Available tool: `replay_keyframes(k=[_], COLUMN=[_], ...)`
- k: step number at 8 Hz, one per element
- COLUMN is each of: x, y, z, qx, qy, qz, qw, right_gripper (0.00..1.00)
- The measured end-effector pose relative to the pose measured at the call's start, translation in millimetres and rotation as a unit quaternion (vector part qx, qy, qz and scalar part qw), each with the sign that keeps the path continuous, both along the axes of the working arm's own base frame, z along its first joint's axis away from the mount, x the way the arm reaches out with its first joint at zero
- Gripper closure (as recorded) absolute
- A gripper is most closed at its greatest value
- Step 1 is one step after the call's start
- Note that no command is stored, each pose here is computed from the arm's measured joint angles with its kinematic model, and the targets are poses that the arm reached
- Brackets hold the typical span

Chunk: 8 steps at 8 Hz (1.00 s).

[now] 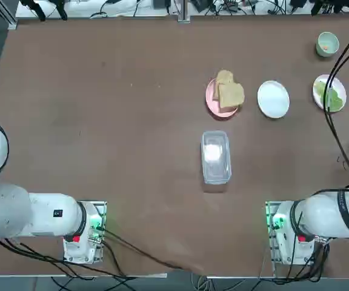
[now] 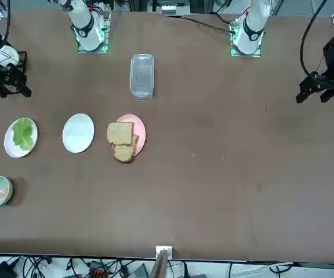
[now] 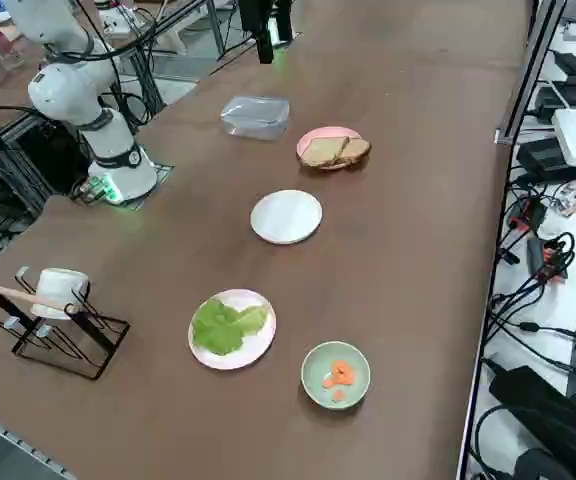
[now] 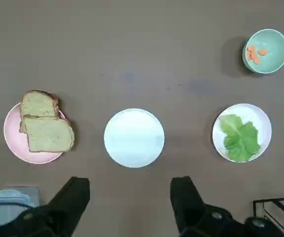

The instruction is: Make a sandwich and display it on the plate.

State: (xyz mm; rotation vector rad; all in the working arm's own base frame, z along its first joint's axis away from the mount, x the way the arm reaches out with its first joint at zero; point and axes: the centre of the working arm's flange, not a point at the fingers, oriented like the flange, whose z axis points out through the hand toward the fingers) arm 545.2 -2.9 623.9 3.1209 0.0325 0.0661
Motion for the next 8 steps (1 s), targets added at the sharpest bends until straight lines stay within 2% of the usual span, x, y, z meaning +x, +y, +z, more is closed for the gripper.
replay_keyframes(k=[5,7,8], x=[-2.4,-0.6,3.3], y=[19.3,33.9,40.1], z=[9.7,2.2,-10.3], qx=[0.009,0.017,0.036], qy=[-0.002,0.003,0.002], qz=[0.010,0.016,0.016], qw=[1.000,1.000,0.999], right_gripper=[0.00,0.00,0.00])
